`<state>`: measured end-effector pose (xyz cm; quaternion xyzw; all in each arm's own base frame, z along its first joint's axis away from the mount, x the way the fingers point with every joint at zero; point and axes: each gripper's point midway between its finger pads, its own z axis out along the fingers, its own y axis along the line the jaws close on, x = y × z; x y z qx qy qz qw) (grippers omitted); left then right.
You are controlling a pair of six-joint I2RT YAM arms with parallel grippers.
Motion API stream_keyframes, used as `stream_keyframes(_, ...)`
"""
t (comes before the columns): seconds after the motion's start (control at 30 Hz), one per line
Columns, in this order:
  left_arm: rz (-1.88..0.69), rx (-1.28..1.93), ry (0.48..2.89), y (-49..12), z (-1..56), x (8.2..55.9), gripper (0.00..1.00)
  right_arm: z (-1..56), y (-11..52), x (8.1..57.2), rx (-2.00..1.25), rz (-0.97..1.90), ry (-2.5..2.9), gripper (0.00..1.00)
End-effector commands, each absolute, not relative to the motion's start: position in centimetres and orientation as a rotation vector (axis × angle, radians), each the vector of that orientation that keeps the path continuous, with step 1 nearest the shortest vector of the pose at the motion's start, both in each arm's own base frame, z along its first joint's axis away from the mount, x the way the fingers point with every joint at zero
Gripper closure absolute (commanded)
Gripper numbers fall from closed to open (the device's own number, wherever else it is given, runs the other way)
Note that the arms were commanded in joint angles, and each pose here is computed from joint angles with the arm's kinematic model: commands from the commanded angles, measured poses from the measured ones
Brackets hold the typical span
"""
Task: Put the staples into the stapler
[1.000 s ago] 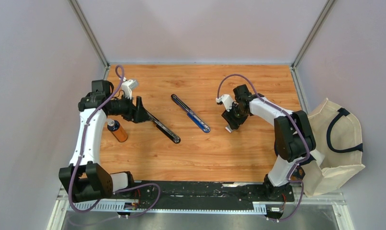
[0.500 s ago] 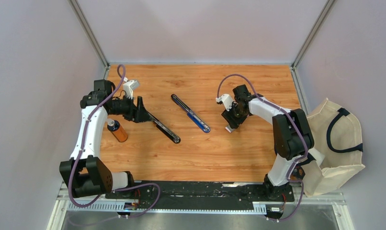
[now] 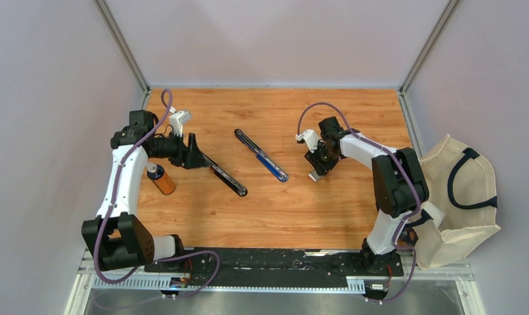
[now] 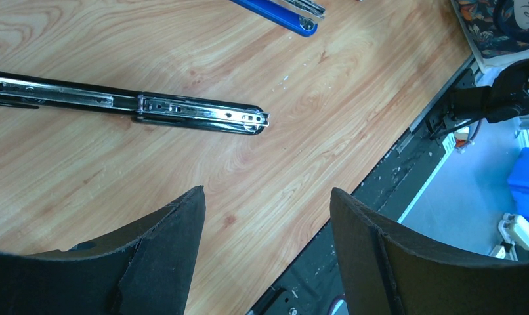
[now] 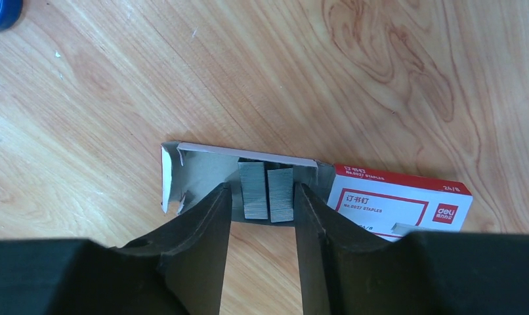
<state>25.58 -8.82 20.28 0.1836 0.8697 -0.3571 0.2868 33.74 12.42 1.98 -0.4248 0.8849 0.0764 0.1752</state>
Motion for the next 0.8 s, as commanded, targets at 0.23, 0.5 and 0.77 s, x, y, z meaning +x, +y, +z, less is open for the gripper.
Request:
stream_keyframes(0.23,-0.969,0.525,2.274,-9.1,20.8,25.5,0.22,2.3,12.3,35.3,-1.148,0.182,2.486,0.6)
stream_keyframes(0.5,-0.971,0.526,2.273,-9.1,20.8,25.5,0.22,3.9,12.5,35.7,-1.127,0.18,2.438,0.62)
stream_keyframes(0.77,-0.972,0.524,2.275,-9.1,20.7,25.6,0.22,3.8,12.2,35.7,-1.122,0.17,2.442,0.64)
